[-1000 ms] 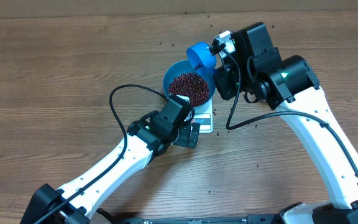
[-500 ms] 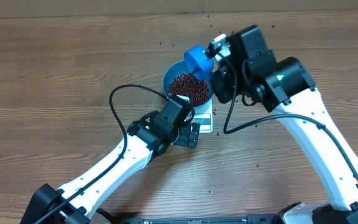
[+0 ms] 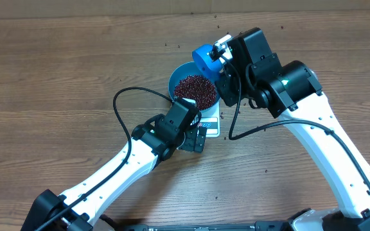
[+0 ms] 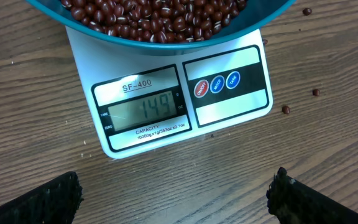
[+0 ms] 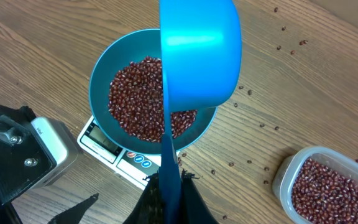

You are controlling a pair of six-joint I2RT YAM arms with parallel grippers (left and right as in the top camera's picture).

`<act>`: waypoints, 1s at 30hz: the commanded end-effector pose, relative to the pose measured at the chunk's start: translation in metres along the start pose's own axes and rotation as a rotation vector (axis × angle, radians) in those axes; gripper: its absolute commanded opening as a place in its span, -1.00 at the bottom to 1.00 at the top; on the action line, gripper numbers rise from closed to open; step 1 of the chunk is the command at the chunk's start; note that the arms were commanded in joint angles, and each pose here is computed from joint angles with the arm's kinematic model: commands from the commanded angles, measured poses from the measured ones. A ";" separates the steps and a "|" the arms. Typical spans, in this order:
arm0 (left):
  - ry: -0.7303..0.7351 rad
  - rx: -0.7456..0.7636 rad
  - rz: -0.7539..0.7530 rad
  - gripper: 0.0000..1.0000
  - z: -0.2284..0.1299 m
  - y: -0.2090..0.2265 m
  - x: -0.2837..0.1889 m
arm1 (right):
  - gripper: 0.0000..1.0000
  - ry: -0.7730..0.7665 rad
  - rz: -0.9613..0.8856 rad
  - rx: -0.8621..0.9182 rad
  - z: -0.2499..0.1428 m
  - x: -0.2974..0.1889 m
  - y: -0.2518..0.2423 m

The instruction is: Scoop item into bowl and weigh 150g on scale

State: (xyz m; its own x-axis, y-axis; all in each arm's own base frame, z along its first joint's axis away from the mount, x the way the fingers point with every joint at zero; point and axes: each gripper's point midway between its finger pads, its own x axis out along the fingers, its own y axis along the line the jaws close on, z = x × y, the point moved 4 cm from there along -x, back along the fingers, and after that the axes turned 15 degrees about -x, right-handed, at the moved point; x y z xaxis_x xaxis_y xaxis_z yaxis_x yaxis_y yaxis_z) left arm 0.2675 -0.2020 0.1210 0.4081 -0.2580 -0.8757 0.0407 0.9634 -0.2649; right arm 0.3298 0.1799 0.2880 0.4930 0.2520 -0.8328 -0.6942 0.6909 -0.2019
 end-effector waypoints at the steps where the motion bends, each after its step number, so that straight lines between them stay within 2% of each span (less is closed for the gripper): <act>1: 0.000 0.021 0.007 0.99 -0.001 0.001 0.001 | -0.93 -0.045 -0.029 0.005 0.008 -0.014 -0.005; 13: 0.000 0.021 0.006 0.99 -0.001 0.001 0.001 | -0.93 -0.081 0.069 0.056 0.009 -0.015 -0.002; 24: 0.000 0.021 0.006 0.99 -0.001 0.001 0.001 | -0.93 -0.177 0.264 0.215 0.002 -0.023 -0.027; 30: 0.000 0.021 0.006 0.99 -0.001 0.001 0.001 | -0.93 -0.224 0.310 0.292 -0.007 -0.030 -0.049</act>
State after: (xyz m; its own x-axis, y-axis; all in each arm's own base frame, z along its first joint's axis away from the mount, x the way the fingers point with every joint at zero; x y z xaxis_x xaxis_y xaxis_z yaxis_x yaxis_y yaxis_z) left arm 0.2675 -0.2020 0.1210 0.4084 -0.2577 -0.8757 0.0406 0.9635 -0.2647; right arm 0.3481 0.1345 0.2977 0.4011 0.5128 -0.7591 -0.6422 0.7483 0.1661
